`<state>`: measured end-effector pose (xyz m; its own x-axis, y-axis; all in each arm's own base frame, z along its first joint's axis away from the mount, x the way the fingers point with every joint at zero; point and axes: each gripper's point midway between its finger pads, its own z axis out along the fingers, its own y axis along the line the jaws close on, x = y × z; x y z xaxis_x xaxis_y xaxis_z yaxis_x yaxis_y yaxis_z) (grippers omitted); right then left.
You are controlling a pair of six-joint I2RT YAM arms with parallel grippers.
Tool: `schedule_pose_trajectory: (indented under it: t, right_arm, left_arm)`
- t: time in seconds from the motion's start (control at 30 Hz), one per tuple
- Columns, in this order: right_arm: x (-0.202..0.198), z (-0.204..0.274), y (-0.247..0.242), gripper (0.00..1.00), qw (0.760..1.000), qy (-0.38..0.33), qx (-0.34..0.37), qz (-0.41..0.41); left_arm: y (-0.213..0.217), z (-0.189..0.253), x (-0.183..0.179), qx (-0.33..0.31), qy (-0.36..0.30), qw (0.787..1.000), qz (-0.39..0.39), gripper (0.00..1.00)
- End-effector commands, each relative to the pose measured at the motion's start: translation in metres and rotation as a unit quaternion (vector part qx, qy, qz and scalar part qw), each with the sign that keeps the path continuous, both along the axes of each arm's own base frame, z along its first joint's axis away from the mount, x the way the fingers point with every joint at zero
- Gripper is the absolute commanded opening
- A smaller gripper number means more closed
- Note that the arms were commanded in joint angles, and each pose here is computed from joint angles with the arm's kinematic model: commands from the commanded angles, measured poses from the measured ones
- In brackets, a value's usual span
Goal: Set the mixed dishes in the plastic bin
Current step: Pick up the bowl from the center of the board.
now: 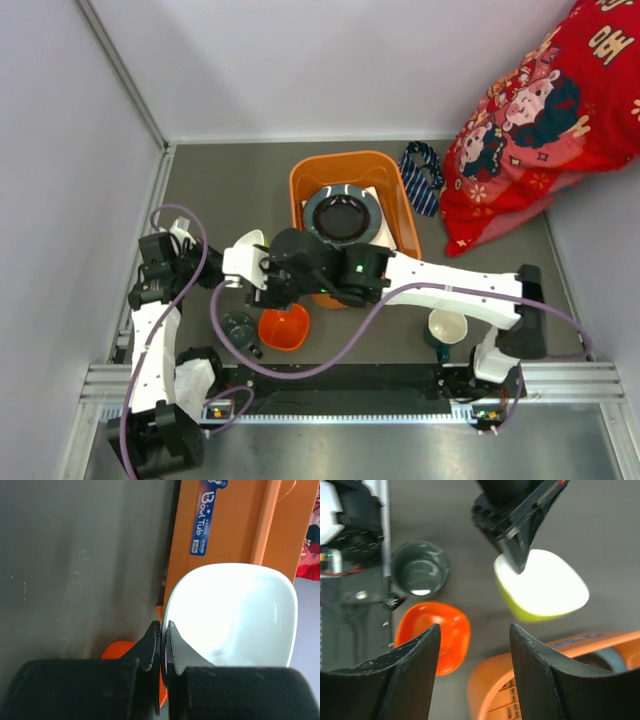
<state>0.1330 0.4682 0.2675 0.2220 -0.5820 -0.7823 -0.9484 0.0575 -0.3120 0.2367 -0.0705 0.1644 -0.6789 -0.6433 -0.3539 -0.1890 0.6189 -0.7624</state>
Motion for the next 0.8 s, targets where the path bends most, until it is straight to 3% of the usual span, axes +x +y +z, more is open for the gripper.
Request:
schedule_pose_trajectory:
  t: [0.0, 0.4, 0.77]
  right_arm:
    - [-0.047, 0.006, -0.02, 0.57, 0.997, 0.073, 0.025, 0.021]
    - [-0.117, -0.078, -0.015, 0.56, 0.989, 0.13, -0.046, 0.05]
    - [-0.109, -0.127, -0.001, 0.55, 0.99, 0.104, -0.085, 0.047]
  left_arm:
    - [0.003, 0.009, 0.018, 0.0, -0.031, 0.999, 0.006, 0.0]
    - [0.006, 0.016, 0.026, 0.012, -0.039, 0.999, 0.0, 0.0]
    - [0.004, 0.019, 0.02, 0.013, -0.044, 0.999, -0.001, 0.0]
